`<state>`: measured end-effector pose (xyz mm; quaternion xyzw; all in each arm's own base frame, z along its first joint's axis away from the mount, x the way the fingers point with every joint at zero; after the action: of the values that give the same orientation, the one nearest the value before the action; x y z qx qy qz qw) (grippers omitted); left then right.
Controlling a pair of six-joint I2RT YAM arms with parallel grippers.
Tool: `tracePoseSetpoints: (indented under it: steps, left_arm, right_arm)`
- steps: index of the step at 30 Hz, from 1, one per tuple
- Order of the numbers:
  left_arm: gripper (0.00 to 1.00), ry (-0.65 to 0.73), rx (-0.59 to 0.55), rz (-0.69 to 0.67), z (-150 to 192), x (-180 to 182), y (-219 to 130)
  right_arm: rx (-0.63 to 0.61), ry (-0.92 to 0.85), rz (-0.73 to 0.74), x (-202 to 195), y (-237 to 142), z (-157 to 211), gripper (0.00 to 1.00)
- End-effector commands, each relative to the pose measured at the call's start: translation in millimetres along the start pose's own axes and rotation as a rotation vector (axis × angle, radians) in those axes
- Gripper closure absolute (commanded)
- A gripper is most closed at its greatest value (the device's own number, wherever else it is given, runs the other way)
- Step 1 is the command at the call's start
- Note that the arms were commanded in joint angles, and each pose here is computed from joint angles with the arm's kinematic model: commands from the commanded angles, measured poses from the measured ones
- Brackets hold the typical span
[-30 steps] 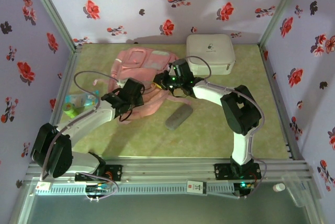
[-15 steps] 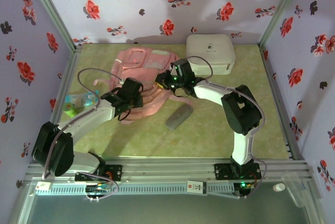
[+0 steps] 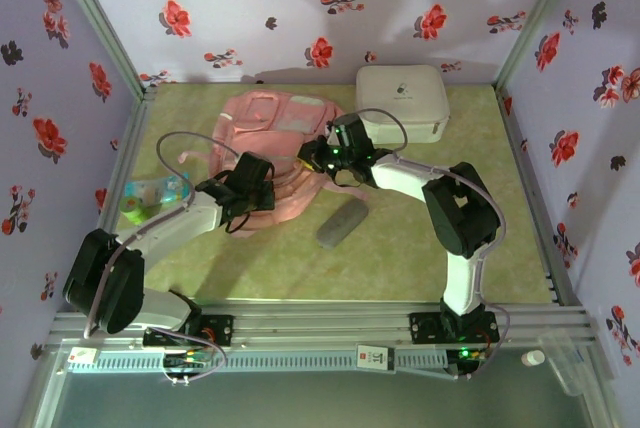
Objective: Pack the student bag
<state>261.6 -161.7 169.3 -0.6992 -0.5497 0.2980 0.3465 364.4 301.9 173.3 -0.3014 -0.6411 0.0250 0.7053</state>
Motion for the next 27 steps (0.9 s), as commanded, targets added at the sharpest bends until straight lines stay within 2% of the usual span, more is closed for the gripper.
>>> tracePoseSetpoints:
  steps: [1,8,10,13,17,22,27]
  left_arm:
    - [1.0,0.05,0.025,-0.027,4,6,2]
    - [1.0,0.072,-0.002,-0.009,0,6,-4]
    - [1.0,0.082,-0.013,0.046,-5,-1,-6]
    - [1.0,0.102,-0.043,0.132,-15,-16,-14]
    - [1.0,0.146,-0.077,0.203,-26,-37,-24]
    - [1.0,0.171,-0.095,0.263,-34,-58,-28]
    - [1.0,0.203,-0.095,0.307,-39,-76,-27]
  right_arm:
    - [-0.112,-0.045,-0.022,8,-19,-22,0.91]
    - [-0.144,-0.045,0.007,-9,-27,-44,0.89]
    - [-0.131,-0.038,-0.003,-8,-29,-42,0.84]
    - [-0.119,0.008,-0.06,-3,-36,-35,0.65]
    - [-0.122,0.089,-0.104,-2,-50,-25,0.54]
    - [-0.135,0.193,-0.119,-13,-60,-13,0.5]
    - [-0.154,0.22,-0.091,-18,-65,1,0.47]
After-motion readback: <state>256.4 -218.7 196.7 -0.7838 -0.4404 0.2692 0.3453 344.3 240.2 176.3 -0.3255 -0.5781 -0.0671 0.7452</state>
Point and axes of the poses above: each hand's point on the last joint's axis, 136 mm out from that joint toward the fingers, its own y axis out along the fingers, its own x axis along the line the jaws close on, z = x × y, the point moved 8 cm from there along -y, back along the fingers, and after that the axes turned 10 degrees about y, right-handed, at the moved point
